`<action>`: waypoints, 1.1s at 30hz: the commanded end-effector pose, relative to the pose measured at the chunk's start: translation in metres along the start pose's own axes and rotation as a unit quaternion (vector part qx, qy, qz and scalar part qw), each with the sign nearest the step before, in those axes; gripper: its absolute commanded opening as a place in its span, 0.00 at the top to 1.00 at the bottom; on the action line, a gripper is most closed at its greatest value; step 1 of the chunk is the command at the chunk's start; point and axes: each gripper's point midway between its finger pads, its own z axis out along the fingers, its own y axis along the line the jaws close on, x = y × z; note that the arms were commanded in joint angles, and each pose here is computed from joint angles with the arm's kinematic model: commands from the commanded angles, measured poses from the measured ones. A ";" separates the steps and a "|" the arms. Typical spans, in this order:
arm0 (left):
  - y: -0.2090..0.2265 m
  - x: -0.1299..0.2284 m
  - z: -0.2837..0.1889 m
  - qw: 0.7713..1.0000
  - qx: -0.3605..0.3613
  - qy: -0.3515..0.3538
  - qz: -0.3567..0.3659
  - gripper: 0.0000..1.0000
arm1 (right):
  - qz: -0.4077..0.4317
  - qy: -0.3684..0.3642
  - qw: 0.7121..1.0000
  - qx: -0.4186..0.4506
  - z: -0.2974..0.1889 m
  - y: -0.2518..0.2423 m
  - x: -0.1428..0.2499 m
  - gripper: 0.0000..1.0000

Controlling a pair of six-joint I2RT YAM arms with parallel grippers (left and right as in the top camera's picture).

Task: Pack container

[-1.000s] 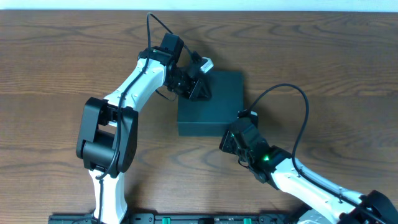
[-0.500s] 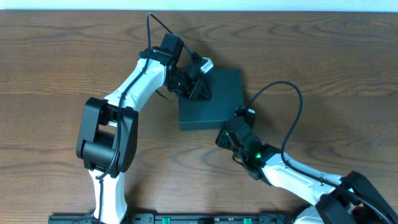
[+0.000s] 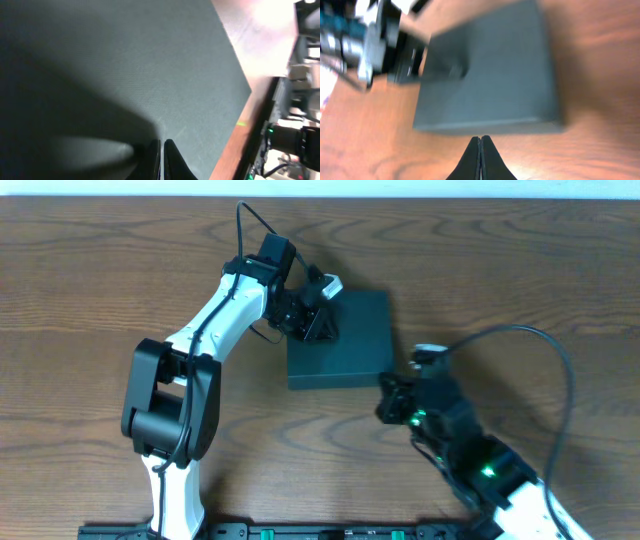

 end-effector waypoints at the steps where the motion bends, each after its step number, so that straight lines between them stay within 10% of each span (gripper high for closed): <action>1: -0.010 -0.026 -0.049 0.994 -0.094 -0.053 0.019 0.94 | -0.005 -0.084 0.995 0.053 -0.020 -0.025 -0.043 0.98; 7: -0.028 -0.044 -0.148 0.964 -0.208 -0.168 0.012 0.94 | 0.019 -0.126 0.989 0.079 -0.032 -0.047 -0.067 0.97; 9: -0.032 -0.043 -0.177 0.951 -0.232 -0.202 0.000 0.88 | 0.021 -0.128 0.988 0.082 -0.032 -0.049 -0.068 0.80; 12: -0.037 -0.040 -0.213 0.935 -0.262 -0.240 -0.005 0.05 | 0.021 -0.125 0.989 0.080 -0.032 -0.048 -0.067 0.01; 33: -0.044 -0.028 -0.231 0.928 -0.279 -0.249 -0.012 0.05 | 0.012 -0.056 0.990 0.132 -0.028 -0.072 -0.034 0.01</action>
